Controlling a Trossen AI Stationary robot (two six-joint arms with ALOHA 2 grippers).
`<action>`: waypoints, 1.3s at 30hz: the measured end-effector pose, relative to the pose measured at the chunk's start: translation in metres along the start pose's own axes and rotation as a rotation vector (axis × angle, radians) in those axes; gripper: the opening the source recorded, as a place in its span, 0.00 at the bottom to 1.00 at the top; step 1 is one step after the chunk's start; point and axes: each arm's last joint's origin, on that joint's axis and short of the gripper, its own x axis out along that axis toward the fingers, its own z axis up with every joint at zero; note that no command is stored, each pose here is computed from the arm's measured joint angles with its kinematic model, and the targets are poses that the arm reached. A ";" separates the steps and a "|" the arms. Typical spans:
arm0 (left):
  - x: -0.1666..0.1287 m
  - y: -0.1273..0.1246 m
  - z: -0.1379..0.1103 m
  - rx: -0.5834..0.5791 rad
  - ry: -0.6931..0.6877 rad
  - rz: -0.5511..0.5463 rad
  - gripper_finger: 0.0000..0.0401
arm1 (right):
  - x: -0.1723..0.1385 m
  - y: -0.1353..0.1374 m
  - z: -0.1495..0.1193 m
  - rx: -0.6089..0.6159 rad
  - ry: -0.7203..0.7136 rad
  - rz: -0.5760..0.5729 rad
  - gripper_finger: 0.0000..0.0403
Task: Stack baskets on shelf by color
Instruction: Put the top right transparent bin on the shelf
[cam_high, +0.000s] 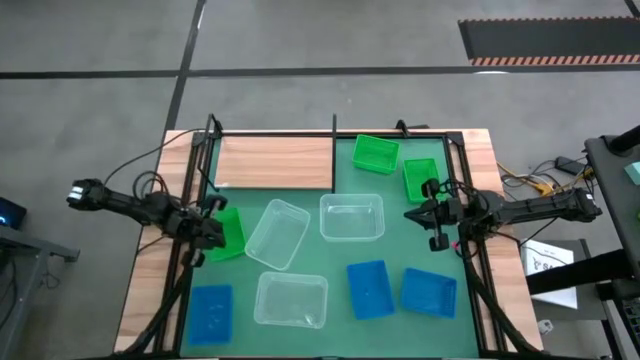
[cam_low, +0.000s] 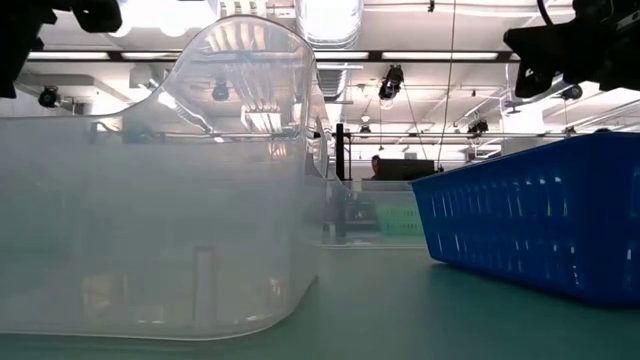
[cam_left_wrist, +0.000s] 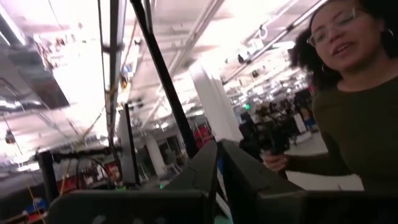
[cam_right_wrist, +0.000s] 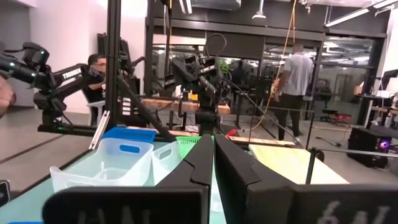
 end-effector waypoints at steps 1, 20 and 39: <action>0.000 0.000 0.001 0.005 -0.012 0.004 0.02 | 0.000 0.000 0.000 0.000 -0.003 0.000 0.02; -0.001 0.005 0.013 0.044 -0.115 0.092 0.02 | 0.072 -0.009 0.048 -0.104 -0.015 -0.082 0.02; -0.006 0.007 0.030 0.100 -0.285 0.138 0.02 | 0.202 -0.010 0.099 0.165 0.633 -0.159 0.02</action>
